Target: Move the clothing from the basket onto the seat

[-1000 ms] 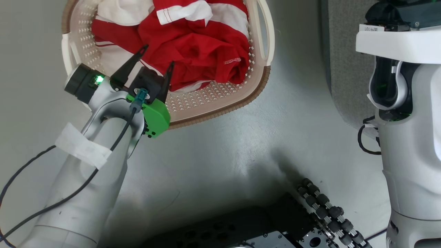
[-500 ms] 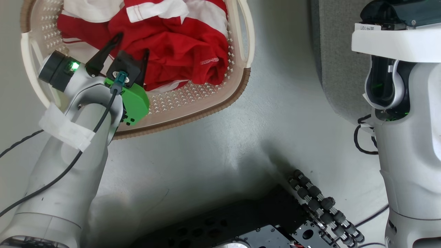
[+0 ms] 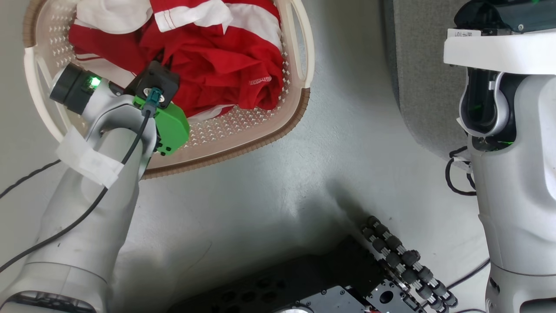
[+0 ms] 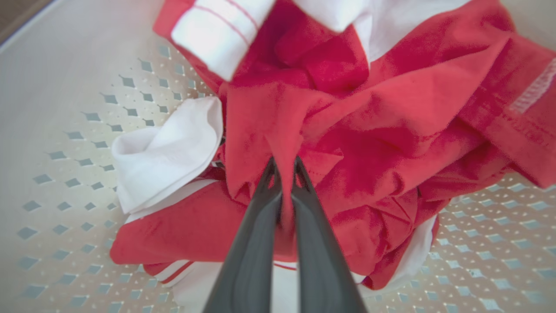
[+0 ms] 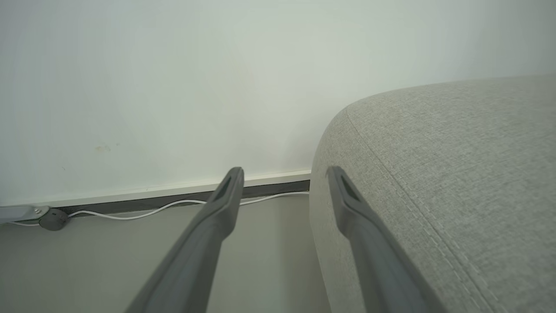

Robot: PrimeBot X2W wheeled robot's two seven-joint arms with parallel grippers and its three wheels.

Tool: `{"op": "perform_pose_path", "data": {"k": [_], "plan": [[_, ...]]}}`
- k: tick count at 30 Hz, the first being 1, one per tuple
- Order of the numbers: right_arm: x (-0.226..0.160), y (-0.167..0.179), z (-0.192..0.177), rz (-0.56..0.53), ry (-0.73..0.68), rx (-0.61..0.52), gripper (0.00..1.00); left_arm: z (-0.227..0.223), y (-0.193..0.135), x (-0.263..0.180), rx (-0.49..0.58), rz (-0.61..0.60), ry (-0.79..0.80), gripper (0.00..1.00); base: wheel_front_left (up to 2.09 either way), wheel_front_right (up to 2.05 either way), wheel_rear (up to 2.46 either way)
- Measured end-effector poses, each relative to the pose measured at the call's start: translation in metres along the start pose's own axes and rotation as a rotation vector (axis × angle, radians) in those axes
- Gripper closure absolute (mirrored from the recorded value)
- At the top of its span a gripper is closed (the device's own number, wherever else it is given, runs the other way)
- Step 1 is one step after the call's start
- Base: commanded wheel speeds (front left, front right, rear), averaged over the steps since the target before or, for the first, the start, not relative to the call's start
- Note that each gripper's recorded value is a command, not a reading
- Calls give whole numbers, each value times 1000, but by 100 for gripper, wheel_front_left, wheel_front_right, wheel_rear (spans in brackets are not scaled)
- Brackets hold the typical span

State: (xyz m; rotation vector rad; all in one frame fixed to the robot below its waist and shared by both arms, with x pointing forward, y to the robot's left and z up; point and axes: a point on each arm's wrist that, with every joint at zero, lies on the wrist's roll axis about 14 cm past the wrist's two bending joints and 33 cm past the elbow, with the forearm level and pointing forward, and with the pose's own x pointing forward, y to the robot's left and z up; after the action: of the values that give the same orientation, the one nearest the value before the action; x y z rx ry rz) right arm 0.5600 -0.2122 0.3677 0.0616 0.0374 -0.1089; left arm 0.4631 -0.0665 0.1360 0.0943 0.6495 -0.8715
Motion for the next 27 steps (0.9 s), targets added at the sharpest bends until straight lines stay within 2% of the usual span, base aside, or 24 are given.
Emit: {"op": "perform_pose_path", "data": {"k": [12, 27], "plan": [[-10, 0, 15, -7, 6, -22, 0, 66, 9, -20, -71, 61, -153, 100, 0, 0, 0], [-35, 9, 39, 21, 14, 2, 0, 135, 20, -78, -58, 140, -285, 100, 0, 0, 0]]}}
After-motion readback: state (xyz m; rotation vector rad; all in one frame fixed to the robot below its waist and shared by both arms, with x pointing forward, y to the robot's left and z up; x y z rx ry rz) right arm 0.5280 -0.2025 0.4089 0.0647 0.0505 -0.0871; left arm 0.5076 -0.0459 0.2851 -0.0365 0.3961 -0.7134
